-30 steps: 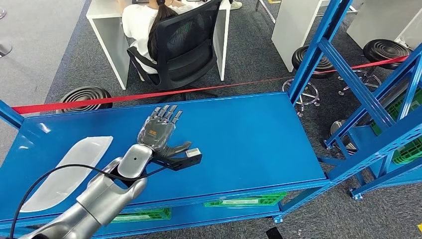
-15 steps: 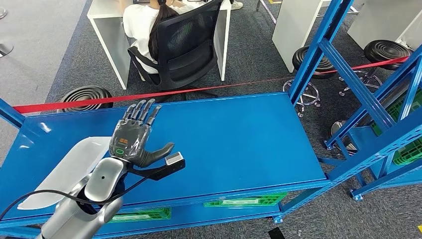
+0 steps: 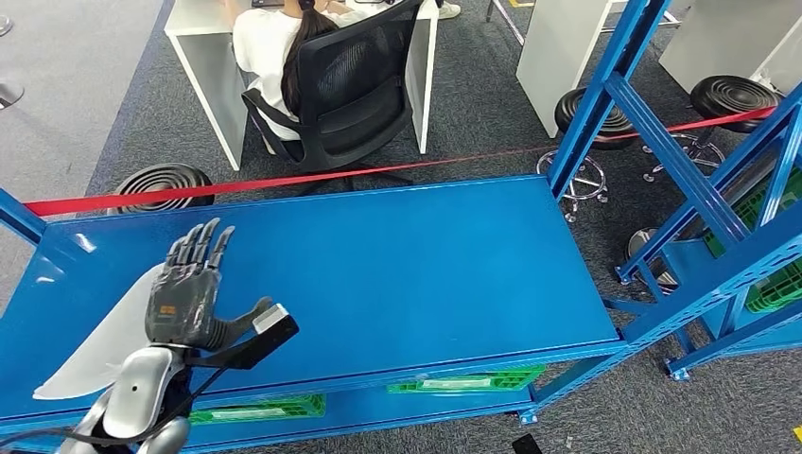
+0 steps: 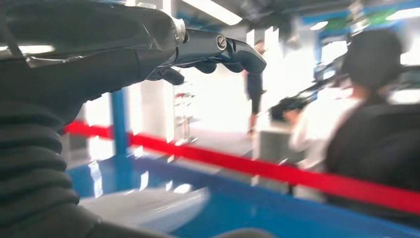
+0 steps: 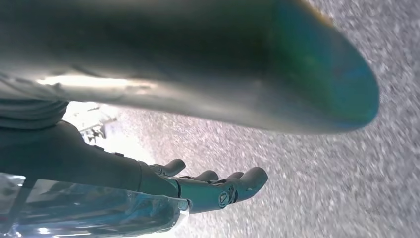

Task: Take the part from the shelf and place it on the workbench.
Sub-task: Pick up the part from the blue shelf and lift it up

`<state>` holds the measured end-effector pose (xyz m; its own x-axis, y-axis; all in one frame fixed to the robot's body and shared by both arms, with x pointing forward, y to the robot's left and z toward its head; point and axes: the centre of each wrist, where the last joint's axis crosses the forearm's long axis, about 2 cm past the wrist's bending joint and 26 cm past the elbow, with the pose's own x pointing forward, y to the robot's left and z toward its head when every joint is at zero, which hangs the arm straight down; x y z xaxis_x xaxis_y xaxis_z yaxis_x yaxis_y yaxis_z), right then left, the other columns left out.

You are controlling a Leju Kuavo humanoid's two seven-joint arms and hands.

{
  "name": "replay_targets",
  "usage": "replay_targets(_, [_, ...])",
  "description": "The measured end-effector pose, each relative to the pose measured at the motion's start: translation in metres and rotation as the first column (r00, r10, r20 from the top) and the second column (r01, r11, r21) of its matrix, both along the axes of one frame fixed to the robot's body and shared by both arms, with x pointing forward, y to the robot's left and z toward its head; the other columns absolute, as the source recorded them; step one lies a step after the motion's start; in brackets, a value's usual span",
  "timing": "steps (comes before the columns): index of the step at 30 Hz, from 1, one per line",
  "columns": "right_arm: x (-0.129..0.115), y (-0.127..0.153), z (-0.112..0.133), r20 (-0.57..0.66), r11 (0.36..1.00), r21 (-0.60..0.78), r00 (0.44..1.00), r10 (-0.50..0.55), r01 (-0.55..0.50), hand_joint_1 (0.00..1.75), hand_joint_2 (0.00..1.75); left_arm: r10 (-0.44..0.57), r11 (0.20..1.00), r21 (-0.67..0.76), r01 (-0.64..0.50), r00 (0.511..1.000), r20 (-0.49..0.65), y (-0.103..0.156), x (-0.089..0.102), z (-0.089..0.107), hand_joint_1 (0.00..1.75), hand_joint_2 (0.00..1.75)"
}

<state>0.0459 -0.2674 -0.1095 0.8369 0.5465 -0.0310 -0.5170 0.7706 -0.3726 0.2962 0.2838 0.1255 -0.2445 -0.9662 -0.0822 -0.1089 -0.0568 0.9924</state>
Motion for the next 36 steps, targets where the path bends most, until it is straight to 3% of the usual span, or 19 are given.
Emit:
replay_targets(8, [-0.002, -0.009, 0.000, 0.064, 1.000, 0.001, 0.998, 0.010, -0.010, 0.00, 0.00, 0.138, 0.988, -0.049, -0.144, 0.984, -0.117, 0.025, -0.044, -0.037, 0.00, 1.75])
replay_targets(14, [-0.004, -0.006, -0.001, 0.008, 1.000, -0.019, 1.000, 0.009, -0.009, 0.00, 0.00, 0.231, 0.971, -0.031, -0.237, 0.964, -0.134, 0.032, -0.062, -0.045, 0.00, 1.75])
replay_targets(21, [-0.004, -0.006, -0.001, -0.019, 1.000, -0.018, 1.000, 0.016, -0.017, 0.00, 0.00, 0.295, 0.954, -0.013, -0.299, 0.948, -0.119, 0.041, -0.068, -0.037, 0.00, 1.75])
replay_targets(36, [0.001, 0.001, 0.000, 0.020, 0.999, 0.004, 0.999, 0.039, -0.039, 0.00, 0.00, 0.358, 0.933, 0.000, -0.360, 0.927, -0.107, 0.049, -0.059, -0.027, 0.00, 1.75])
